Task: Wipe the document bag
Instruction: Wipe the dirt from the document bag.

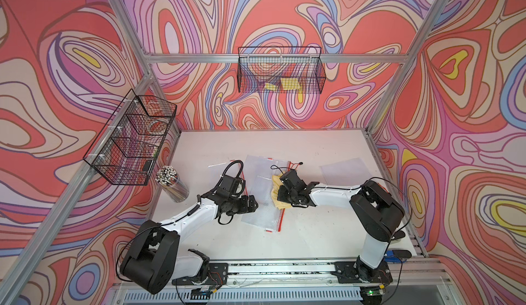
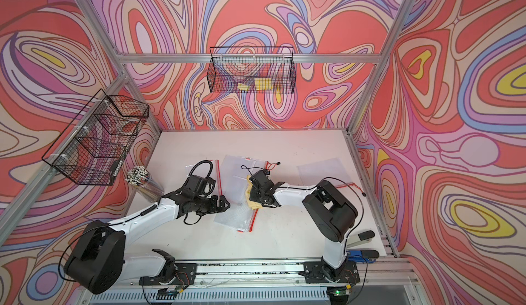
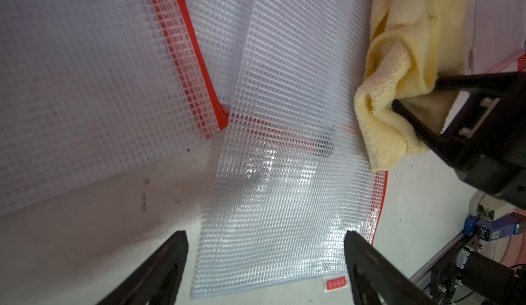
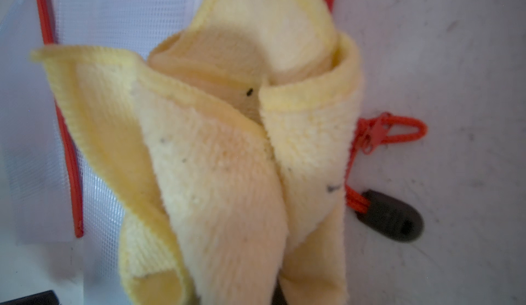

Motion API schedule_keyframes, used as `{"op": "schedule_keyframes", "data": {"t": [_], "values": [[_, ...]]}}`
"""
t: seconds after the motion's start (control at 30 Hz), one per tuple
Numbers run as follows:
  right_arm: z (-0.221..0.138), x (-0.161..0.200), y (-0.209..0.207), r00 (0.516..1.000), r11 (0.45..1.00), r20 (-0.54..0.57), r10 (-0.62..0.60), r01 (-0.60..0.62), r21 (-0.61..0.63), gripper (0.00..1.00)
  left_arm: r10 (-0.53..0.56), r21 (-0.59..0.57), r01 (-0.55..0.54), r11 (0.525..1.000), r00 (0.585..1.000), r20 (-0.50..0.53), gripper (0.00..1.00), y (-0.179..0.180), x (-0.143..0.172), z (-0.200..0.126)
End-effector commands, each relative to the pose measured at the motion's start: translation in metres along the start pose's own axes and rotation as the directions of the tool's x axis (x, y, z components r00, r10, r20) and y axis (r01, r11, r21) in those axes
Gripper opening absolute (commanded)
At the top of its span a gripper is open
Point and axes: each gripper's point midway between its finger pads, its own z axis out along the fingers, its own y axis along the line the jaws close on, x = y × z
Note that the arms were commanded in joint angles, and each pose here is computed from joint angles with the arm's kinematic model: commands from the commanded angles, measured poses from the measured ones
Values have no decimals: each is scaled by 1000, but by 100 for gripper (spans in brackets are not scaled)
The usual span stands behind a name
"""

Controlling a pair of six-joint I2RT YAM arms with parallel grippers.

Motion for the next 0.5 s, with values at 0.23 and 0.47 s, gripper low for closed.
{"op": "schedule_keyframes", "data": {"t": [0.23, 0.47], "values": [[17, 85, -79, 961, 972, -275, 27, 39, 231, 0, 133, -30, -133, 991, 991, 29, 84, 10, -11, 18], [21, 88, -79, 957, 972, -290, 22, 47, 231, 0, 96, 71, -94, 993, 995, -18, 73, -2, -2, 30]]}}
